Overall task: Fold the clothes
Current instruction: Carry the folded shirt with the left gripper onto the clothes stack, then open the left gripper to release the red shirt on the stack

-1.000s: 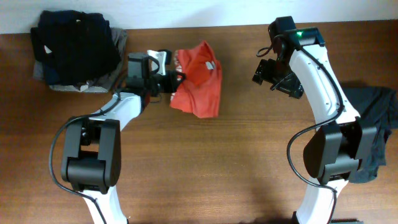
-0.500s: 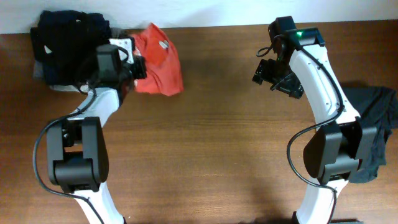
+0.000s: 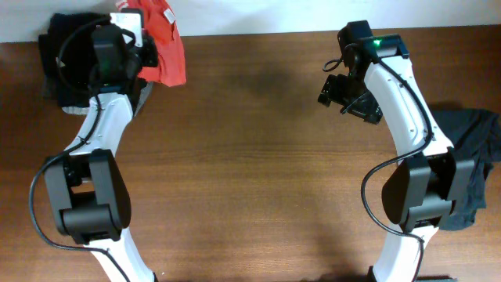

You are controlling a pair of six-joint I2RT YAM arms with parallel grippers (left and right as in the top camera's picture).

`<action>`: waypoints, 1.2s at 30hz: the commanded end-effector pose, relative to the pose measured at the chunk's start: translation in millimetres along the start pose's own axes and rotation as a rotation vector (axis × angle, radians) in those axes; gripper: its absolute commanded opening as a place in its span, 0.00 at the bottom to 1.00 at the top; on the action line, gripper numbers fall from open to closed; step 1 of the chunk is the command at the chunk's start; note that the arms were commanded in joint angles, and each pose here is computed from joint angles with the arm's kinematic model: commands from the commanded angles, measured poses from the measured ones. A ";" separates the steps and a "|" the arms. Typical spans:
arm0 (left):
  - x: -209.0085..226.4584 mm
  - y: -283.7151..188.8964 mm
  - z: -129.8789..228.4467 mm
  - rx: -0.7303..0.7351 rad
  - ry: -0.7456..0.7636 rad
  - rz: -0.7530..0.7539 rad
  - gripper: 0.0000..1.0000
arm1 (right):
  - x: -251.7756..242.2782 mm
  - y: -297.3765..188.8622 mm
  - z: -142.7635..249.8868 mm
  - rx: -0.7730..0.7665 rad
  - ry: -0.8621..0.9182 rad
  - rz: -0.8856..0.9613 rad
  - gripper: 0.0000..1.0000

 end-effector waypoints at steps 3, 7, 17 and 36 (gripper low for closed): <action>43.8 -3.8 -19.8 -0.059 0.085 -0.099 0.01 | -2.0 -14.7 -2.3 -0.045 0.002 -0.002 0.98; 76.4 -10.8 -22.8 -0.073 0.070 -0.154 0.01 | -2.0 -14.7 -2.3 -0.045 0.002 -0.002 0.99; 139.6 -26.2 -20.1 -0.084 0.038 -0.257 0.06 | -2.0 -14.7 -2.3 -0.045 0.002 -0.002 0.99; 170.5 -20.6 6.7 -0.050 -0.060 -0.387 0.99 | -2.0 -14.7 -2.3 -0.045 0.002 -0.002 0.98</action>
Point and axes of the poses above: each gripper's point midway between its finger pads, its own y axis out along the fingers, its own x axis along the line the jaws close on, z = x × y, the point moved 4 cm from there along -y, back along the fingers, and after that the axes turned 7 degrees about -y, right-handed, at the moved point
